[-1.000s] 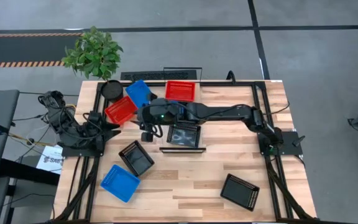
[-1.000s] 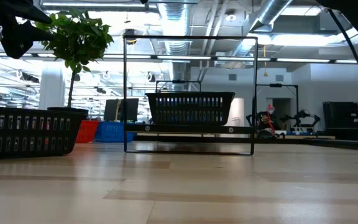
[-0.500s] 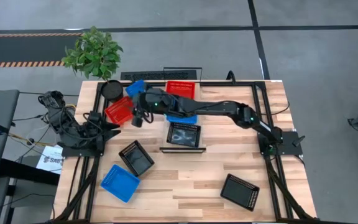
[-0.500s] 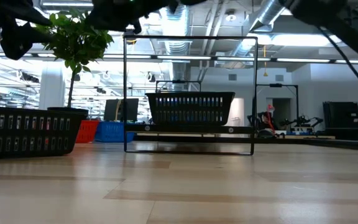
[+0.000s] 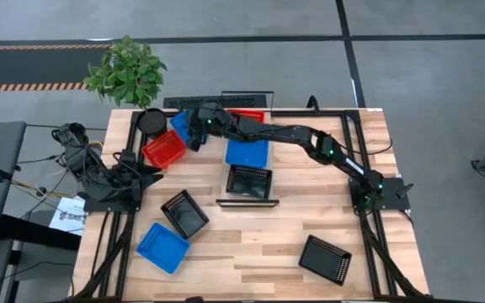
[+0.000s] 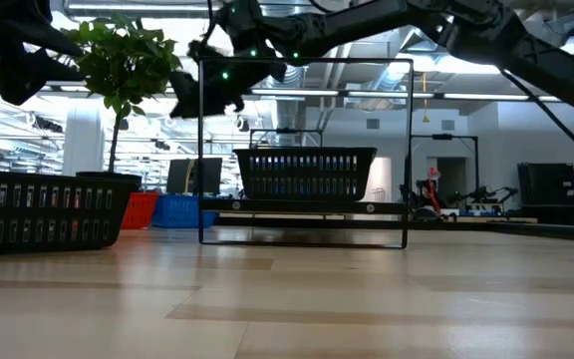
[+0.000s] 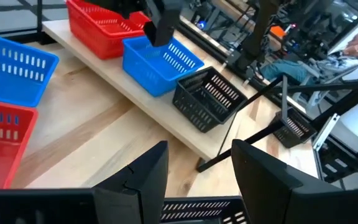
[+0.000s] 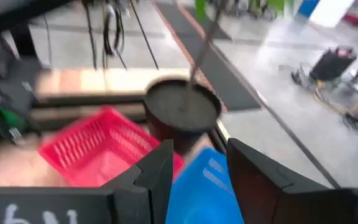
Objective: Stack baskets on shelf by color
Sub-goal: Stack the top blue bin on the blue bin on the shelf
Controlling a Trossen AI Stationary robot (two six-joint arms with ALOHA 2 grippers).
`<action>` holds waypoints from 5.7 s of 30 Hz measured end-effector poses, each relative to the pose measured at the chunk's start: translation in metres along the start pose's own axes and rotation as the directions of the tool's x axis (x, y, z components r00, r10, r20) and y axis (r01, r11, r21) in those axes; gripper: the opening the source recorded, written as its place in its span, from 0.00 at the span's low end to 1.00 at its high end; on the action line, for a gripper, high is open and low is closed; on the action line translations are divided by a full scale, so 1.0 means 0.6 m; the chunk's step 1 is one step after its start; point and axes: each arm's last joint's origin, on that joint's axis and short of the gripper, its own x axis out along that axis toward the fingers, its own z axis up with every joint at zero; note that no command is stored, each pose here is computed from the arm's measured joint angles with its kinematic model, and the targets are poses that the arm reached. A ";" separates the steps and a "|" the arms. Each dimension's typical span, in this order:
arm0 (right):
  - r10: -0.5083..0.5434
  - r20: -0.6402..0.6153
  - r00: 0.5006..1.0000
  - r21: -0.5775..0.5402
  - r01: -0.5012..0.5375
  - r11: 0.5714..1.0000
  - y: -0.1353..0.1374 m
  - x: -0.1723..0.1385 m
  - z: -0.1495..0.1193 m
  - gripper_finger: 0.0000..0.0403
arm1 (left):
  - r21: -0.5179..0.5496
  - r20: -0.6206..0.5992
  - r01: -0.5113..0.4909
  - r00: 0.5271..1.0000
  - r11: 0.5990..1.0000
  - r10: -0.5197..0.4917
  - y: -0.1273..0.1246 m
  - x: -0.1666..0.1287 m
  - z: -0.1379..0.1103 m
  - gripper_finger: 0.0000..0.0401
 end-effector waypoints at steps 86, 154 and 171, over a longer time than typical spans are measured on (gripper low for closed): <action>0.168 -0.190 0.967 0.027 -0.166 0.986 -0.002 -0.441 0.221 0.42 | 0.401 -0.124 -0.673 0.633 0.622 0.764 0.091 0.327 0.135 0.00; 0.185 -0.363 0.913 -0.200 -0.270 0.942 0.128 -0.138 0.042 0.60 | 0.102 -0.135 0.091 0.988 0.991 -0.077 -0.095 0.043 0.140 0.43; 0.175 -0.355 0.918 -0.235 -0.269 0.934 0.113 -0.023 -0.049 0.60 | 0.117 -0.045 -0.004 0.999 0.993 0.010 -0.086 0.029 0.143 0.43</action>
